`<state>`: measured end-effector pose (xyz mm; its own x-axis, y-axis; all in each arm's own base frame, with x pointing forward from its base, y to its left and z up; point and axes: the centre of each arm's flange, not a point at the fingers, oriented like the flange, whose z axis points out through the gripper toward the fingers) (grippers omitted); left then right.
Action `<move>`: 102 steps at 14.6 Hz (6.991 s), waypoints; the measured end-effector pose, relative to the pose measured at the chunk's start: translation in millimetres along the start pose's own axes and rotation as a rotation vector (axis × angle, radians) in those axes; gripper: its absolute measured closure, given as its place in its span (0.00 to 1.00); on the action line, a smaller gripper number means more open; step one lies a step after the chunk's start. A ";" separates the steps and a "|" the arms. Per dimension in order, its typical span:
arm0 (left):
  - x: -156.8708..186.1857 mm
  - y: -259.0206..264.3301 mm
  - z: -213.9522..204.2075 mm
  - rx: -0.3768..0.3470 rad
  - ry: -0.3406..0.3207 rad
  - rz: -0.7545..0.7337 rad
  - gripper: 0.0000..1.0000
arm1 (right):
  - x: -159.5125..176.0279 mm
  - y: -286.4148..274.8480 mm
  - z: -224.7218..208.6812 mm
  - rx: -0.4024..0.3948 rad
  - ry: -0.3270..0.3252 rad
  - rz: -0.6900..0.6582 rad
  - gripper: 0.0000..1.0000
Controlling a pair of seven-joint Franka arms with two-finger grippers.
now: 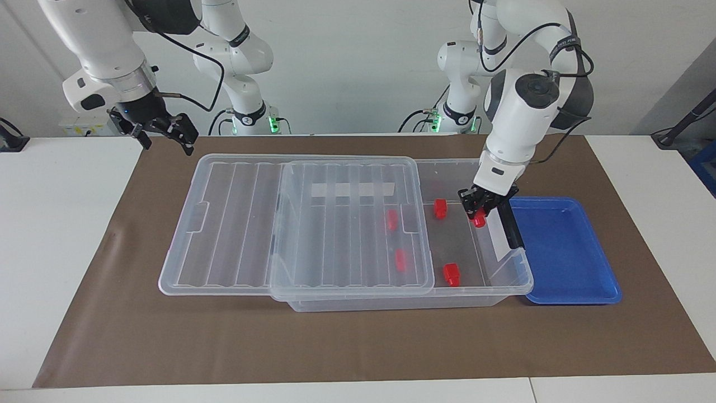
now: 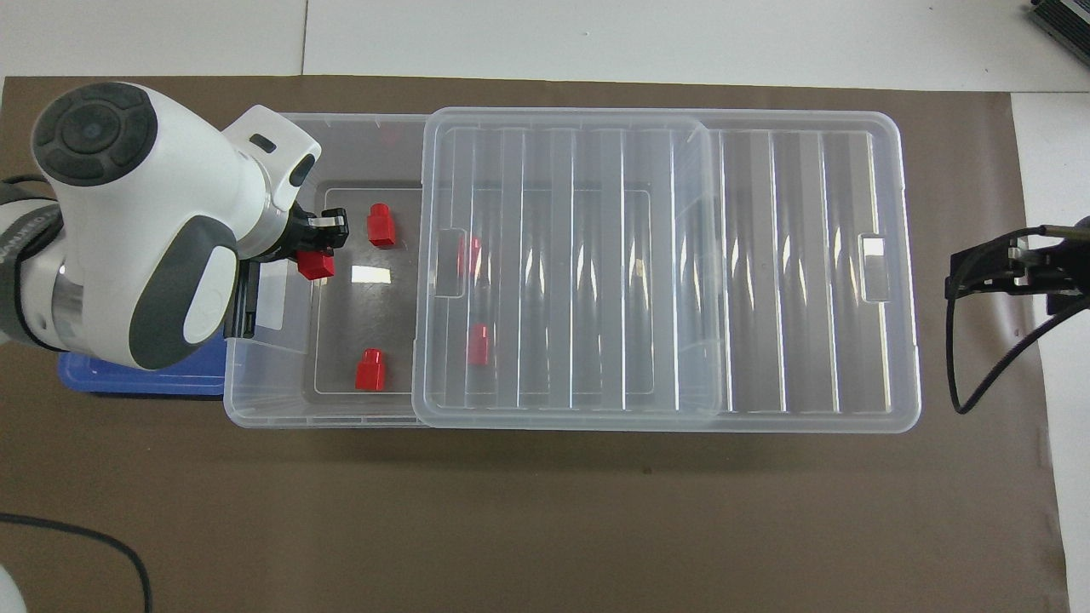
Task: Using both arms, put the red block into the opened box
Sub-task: 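Carry the red block over the opened box with the left gripper, then lower the red block into the box and open the left gripper, then withdraw the left gripper while the right gripper reaches the lid, then slide the lid back over the box with the right gripper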
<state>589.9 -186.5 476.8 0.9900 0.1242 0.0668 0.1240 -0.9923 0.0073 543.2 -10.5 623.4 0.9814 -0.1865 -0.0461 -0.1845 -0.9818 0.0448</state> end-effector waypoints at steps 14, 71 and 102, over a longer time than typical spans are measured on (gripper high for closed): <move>-33.9 -9.9 96.3 -0.032 0.057 -0.002 0.66 | 2.8 -0.5 -0.7 0.004 0.023 0.000 0.00; -21.9 -163.5 -150.2 0.105 -0.031 0.034 0.00 | 26.3 30.1 42.9 0.024 0.107 -0.125 0.92; -18.4 -182.6 -141.8 0.011 -0.050 0.177 0.00 | 77.1 -62.3 152.2 0.135 0.212 -0.313 0.99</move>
<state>539.5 -7.7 615.7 0.9985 -0.0521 0.0165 -0.0519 -0.9986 -0.0108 622.2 30.9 465.2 0.9780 0.1201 0.1706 0.1338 -0.9884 -0.0713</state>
